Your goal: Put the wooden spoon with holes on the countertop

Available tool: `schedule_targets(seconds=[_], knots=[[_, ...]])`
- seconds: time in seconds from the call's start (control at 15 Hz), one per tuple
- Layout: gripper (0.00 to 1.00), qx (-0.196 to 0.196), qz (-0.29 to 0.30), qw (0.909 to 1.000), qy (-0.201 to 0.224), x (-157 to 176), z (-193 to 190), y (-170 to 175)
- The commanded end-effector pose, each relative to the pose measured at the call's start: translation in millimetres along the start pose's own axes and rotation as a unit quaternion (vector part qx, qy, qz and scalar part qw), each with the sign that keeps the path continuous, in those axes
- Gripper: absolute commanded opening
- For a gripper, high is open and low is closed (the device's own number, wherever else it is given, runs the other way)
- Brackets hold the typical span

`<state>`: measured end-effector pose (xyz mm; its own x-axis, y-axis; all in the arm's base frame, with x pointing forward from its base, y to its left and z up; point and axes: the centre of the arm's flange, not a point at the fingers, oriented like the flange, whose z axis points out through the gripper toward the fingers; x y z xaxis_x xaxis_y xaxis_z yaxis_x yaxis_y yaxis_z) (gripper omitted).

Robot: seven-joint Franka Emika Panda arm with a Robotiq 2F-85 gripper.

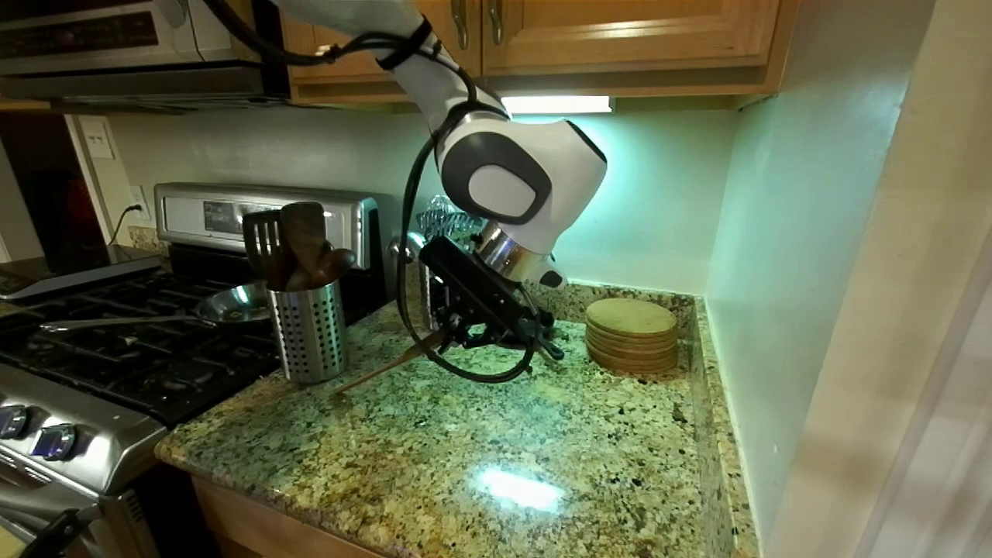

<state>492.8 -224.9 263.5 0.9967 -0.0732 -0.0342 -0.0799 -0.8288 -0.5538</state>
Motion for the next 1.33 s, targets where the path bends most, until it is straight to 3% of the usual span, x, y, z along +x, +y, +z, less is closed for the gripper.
schedule_targets(seconds=[0.0, 0.47, 0.6, 0.67, 1.0, 1.27], knots=[[0.07, 0.002, 0.007, 0.9996, -0.026, 10, 37, 40], [0.07, 0.042, 0.039, 0.9965, -0.06, 10, 69, 73], [0.06, 0.038, 0.045, 0.9961, -0.066, 10, 74, 79], [0.39, 0.031, 0.049, 0.996, -0.068, 9, 74, 80], [0.43, -0.019, 0.049, 0.9981, -0.031, 8, 59, 86], [0.77, -0.063, 0.053, 0.9961, 0.033, 11, 41, 97]])
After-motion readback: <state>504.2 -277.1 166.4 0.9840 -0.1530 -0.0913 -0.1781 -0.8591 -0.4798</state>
